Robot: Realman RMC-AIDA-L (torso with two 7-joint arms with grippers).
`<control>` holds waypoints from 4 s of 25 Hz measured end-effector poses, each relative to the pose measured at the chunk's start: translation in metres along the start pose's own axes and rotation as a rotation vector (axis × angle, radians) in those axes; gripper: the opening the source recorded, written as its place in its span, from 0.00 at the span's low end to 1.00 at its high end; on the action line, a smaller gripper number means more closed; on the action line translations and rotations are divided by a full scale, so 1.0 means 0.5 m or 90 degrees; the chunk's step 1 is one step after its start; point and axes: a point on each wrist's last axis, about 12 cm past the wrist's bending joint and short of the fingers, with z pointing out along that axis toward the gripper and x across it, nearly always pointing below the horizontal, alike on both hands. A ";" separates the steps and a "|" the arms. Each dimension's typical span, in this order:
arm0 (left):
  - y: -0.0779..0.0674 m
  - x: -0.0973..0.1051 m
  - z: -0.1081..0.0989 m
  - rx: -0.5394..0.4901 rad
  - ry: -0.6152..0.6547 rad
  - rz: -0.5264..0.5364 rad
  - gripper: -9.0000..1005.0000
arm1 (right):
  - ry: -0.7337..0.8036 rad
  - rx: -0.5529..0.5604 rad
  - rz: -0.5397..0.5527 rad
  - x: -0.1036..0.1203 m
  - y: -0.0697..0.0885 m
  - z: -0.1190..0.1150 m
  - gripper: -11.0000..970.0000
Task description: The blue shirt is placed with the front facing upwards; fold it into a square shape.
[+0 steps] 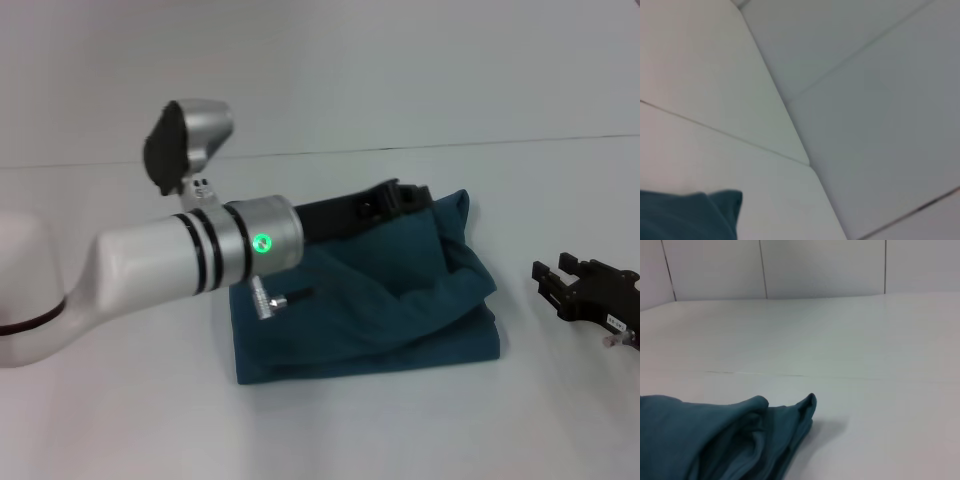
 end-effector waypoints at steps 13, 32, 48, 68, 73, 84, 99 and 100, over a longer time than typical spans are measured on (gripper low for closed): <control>0.055 -0.038 -0.096 -0.001 -0.101 0.052 0.34 | -0.014 -0.015 0.001 -0.013 -0.004 -0.001 0.50; 0.104 -0.055 -0.209 -0.009 -0.093 0.183 0.92 | 0.090 -0.236 0.259 -0.251 -0.074 -0.013 0.79; 0.123 -0.057 -0.272 -0.003 -0.074 0.205 0.93 | 0.369 -0.211 0.312 -0.375 -0.015 0.066 0.89; 0.129 -0.081 -0.354 -0.029 0.012 0.318 0.93 | 0.402 -0.117 0.385 -0.367 0.027 0.138 0.88; 0.130 -0.086 -0.362 -0.036 0.004 0.323 0.93 | 0.390 -0.102 0.386 -0.344 0.033 0.153 0.88; 0.126 -0.098 -0.365 -0.044 -0.001 0.339 0.93 | 0.348 -0.106 0.408 -0.312 0.055 0.175 0.88; 0.130 -0.102 -0.376 -0.057 -0.001 0.348 0.93 | 0.329 -0.106 0.440 -0.285 0.097 0.197 0.88; 0.131 -0.103 -0.378 -0.060 -0.002 0.349 0.93 | 0.328 -0.106 0.442 -0.284 0.100 0.198 0.83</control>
